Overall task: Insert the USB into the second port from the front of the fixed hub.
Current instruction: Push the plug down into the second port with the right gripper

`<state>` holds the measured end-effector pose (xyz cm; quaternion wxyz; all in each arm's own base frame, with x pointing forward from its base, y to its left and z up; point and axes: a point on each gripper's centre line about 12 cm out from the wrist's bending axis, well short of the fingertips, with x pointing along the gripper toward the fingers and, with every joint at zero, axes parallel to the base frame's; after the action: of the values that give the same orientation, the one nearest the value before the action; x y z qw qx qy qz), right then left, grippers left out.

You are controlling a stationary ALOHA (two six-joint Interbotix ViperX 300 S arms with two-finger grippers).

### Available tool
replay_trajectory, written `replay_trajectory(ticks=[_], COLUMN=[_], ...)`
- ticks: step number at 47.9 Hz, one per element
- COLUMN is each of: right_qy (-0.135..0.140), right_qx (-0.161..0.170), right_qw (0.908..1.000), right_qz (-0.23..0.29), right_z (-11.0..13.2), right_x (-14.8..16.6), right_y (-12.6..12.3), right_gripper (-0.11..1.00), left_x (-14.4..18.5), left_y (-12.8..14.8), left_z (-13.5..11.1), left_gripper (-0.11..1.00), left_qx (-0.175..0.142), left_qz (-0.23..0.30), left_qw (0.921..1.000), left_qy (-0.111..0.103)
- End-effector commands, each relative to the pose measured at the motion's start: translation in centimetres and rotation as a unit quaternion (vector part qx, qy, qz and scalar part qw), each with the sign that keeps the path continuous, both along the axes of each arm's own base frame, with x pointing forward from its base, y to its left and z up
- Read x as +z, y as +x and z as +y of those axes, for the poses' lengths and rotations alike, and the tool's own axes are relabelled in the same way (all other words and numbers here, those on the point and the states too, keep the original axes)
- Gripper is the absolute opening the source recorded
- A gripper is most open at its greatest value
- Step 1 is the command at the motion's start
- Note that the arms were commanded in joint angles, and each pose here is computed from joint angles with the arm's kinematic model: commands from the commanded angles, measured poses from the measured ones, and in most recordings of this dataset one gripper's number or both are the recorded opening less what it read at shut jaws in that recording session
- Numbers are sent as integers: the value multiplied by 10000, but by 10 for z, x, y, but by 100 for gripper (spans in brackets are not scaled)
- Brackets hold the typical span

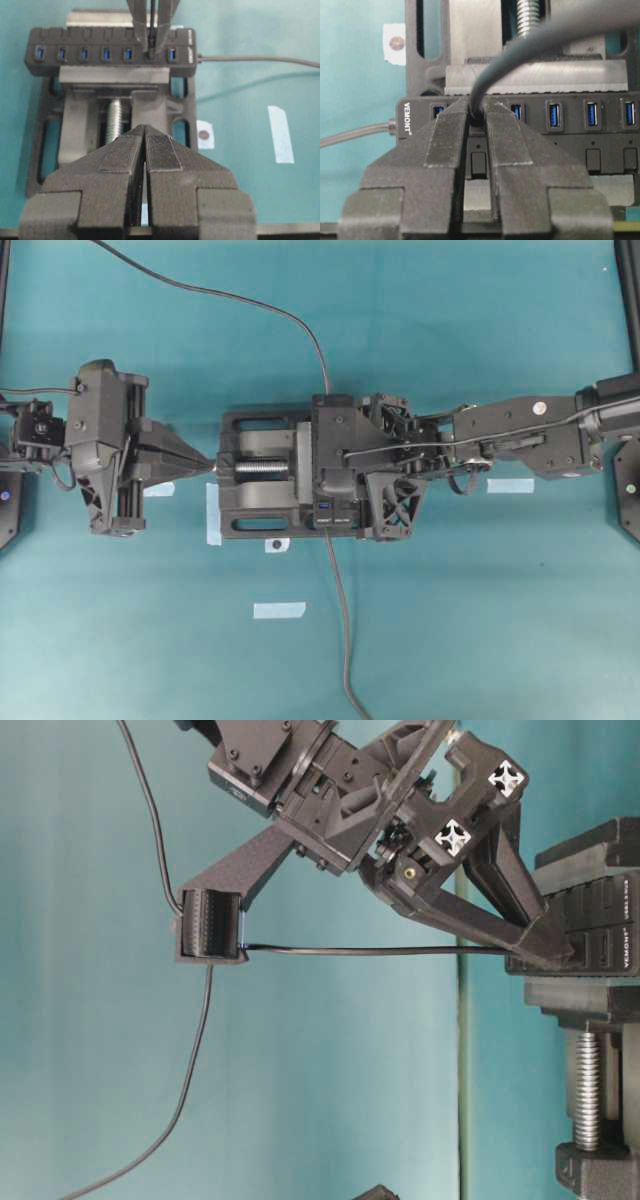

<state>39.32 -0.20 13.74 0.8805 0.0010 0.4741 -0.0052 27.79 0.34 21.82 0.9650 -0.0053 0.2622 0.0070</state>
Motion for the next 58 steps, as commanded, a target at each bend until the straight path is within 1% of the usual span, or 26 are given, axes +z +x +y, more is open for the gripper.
replay_trajectory(ticks=[1, 42, 58], right_qy=[18, 8, 17], right_qx=[22, 33, 20], right_qw=[9997, 9998, 9996], right_qz=[238, 215, 291], right_z=[4, 4, 4], right_x=[-9, -8, -9], right_y=[-5, -3, -5], right_gripper=[4, 4, 4], left_x=[5, 5, 6], left_y=[3, 4, 4], left_z=[0, 0, 0], left_gripper=[0, 0, 0], left_qx=[-4, -11, -11], left_qz=[-107, -100, -107], left_qw=[9999, 9999, 9999], left_qy=[8, 8, 8])
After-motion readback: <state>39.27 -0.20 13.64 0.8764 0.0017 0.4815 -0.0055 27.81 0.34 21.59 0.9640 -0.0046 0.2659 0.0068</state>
